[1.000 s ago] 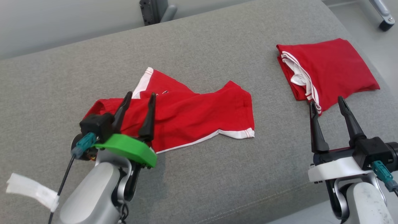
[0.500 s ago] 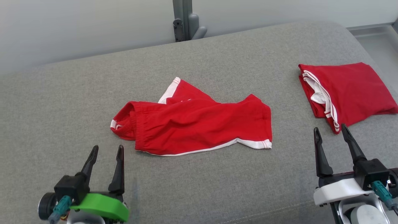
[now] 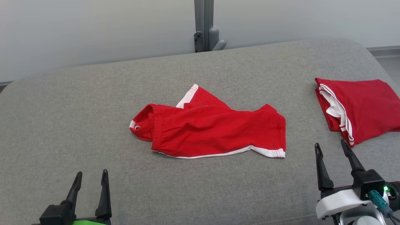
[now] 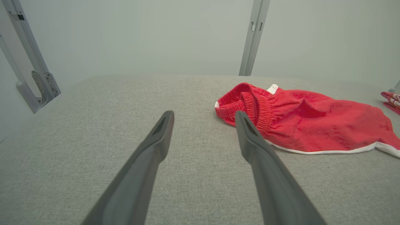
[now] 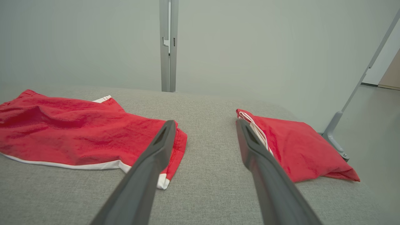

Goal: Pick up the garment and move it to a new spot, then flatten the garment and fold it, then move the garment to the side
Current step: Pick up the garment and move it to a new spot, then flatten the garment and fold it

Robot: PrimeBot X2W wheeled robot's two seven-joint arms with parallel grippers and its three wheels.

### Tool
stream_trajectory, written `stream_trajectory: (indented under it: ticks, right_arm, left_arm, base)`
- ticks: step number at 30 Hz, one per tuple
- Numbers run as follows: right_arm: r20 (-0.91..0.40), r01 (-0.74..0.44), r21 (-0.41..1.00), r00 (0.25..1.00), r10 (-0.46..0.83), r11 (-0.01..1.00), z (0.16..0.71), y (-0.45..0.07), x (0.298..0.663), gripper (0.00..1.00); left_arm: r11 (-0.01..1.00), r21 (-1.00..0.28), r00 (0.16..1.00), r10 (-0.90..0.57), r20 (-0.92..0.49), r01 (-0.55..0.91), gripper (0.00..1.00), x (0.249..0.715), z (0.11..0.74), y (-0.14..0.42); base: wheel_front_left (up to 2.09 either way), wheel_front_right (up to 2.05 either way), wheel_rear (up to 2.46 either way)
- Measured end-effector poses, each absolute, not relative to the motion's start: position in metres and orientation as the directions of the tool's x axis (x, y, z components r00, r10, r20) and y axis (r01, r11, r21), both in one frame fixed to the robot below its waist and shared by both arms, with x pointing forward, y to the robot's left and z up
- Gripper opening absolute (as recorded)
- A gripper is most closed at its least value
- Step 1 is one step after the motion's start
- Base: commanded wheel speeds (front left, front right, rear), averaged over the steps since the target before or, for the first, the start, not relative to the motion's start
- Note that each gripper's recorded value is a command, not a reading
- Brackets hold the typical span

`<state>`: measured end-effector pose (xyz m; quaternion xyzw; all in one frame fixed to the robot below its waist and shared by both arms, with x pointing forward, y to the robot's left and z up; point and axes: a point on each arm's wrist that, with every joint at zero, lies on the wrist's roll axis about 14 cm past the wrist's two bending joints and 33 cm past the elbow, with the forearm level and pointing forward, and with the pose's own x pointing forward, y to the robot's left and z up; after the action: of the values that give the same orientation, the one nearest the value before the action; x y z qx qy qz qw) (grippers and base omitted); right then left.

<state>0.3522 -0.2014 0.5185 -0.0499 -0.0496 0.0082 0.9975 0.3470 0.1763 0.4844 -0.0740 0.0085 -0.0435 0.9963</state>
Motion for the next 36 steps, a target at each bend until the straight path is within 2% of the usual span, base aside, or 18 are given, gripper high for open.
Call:
stream_trajectory:
  ticks: [13,36]
  right_arm:
    - [0.087,-0.084,-0.096,0.992,0.093,0.992,0.515,-0.178,0.361,1.00]
    - [0.093,-0.057,-0.095,0.994,0.066,0.994,0.517,-0.187,0.356,1.00]
  left_arm:
    - [0.989,-0.147,1.000,-0.010,0.002,0.011,1.00,0.331,0.484,0.201]
    - [0.986,-0.164,1.000,-0.012,0.008,0.013,1.00,0.333,0.484,0.196]
  base:
    - [0.00,0.00,0.00]
    - [0.00,0.00,0.00]
